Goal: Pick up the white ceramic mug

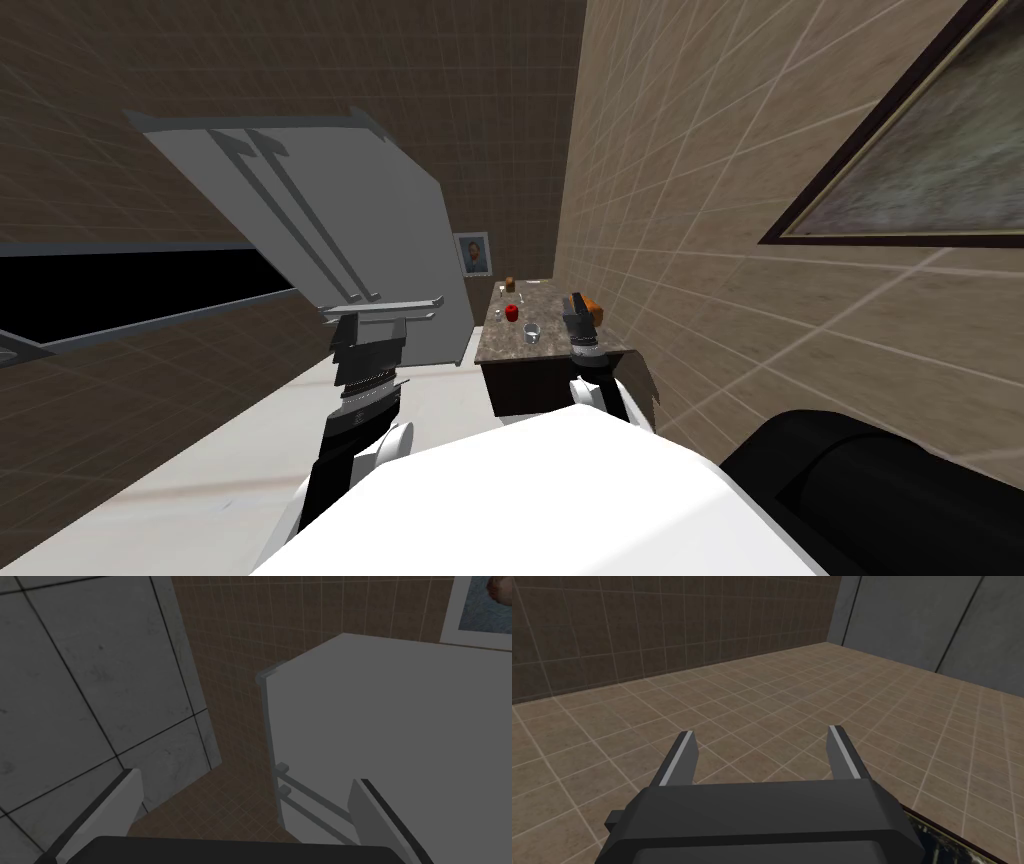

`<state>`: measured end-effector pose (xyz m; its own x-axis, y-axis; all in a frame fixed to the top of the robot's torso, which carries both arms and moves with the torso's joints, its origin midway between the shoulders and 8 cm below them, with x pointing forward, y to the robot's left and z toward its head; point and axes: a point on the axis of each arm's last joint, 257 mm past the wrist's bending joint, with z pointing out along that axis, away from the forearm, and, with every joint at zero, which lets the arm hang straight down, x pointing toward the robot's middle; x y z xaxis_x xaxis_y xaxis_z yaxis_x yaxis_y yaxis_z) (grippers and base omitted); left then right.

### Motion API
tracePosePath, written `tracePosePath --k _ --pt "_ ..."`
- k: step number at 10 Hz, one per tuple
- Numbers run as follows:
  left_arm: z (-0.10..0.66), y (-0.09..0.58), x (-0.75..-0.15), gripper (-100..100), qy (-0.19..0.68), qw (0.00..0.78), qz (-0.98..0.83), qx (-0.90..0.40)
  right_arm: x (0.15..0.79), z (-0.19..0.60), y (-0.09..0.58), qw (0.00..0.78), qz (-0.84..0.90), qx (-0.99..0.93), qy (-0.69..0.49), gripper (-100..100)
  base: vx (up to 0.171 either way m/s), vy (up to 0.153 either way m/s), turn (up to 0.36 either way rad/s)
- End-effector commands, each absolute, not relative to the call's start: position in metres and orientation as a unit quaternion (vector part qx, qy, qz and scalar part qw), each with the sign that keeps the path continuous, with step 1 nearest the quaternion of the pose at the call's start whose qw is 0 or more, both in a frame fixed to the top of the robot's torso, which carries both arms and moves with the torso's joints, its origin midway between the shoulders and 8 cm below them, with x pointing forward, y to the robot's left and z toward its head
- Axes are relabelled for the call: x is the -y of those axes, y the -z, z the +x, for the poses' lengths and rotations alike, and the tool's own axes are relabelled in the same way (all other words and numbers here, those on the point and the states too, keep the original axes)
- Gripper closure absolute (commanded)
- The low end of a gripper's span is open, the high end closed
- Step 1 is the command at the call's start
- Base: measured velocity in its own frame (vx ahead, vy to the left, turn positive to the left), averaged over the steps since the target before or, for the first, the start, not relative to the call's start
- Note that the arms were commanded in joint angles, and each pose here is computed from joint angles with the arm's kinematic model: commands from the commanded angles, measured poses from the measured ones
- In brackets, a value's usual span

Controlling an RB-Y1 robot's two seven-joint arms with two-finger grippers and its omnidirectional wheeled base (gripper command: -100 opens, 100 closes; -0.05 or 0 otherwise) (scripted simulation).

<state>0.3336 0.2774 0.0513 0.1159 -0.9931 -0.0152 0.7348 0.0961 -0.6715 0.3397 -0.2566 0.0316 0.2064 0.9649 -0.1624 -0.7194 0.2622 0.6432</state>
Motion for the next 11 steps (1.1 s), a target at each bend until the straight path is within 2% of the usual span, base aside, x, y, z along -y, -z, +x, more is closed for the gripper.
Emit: tracePosePath --k 1,5,11 --pt "0.334 -0.051 -0.277 0 0.618 0.699 -0.264 -0.245 0.253 0.341 -0.028 0.747 0.207 -0.294 -0.559 -100 0.004 0.02 0.01" --pt "0.334 -0.051 -0.277 0 0.618 0.699 -0.264 -0.245 0.241 0.347 -0.012 0.762 0.142 -0.357 -0.521 -100 0.004 0.056 0.014" --pt "0.334 -0.051 -0.277 0 0.618 0.699 -0.264 -0.244 0.229 0.355 0.022 0.779 0.012 -0.449 -0.437 -100 0.013 0.1 0.016"
